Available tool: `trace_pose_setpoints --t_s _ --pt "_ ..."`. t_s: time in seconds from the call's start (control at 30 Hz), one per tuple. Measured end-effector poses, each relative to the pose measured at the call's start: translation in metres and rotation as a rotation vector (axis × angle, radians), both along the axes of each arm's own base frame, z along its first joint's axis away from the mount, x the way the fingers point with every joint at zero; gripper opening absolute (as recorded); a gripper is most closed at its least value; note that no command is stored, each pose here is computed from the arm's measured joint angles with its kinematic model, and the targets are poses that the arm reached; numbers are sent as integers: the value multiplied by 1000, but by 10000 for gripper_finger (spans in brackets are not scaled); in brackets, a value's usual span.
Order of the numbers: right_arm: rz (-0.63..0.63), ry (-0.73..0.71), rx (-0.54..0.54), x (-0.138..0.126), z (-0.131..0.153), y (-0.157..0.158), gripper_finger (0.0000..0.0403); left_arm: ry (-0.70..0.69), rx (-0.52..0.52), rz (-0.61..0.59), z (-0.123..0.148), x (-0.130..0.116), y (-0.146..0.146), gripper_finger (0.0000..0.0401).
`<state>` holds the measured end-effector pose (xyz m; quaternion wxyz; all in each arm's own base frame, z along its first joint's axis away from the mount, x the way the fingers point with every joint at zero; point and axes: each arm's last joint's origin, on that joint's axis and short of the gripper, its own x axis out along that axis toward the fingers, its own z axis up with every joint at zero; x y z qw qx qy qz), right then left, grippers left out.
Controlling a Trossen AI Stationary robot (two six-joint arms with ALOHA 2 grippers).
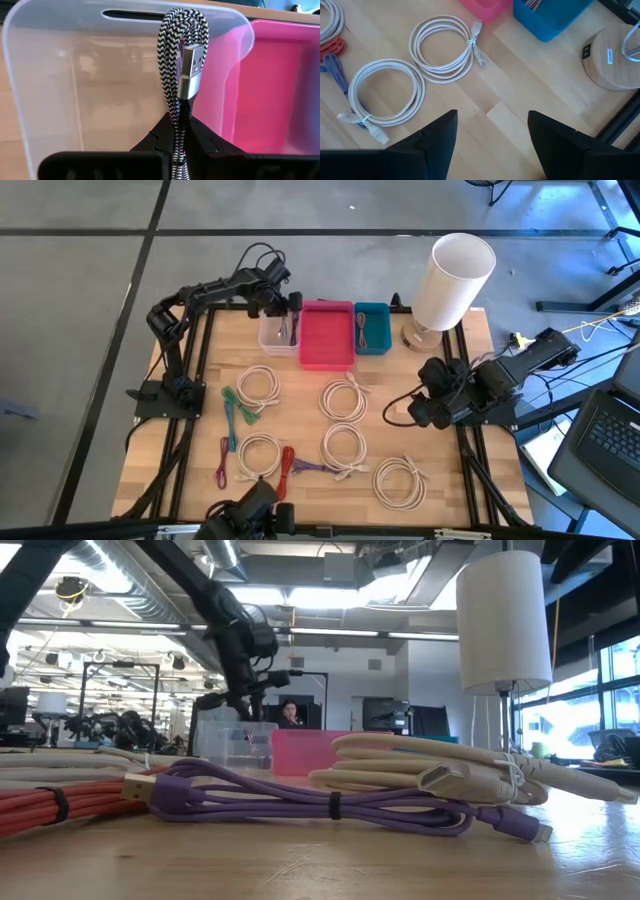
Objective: Pick & Place USB Port
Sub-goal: Put the white and black USB cable into the transparent bin
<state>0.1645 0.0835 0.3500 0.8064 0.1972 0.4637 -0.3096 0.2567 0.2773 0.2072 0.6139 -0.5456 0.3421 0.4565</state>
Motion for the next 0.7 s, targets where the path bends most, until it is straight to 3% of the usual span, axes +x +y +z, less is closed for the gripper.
trace_pose_setpoints --t_s 0.43,0.7 --pt "-20 -7 8 0 0 0 245 -39 18 1 -27 0 -7 14" --pt "-28 -10 12 0 0 0 245 -4 6 -64 -41 10 -12 17"
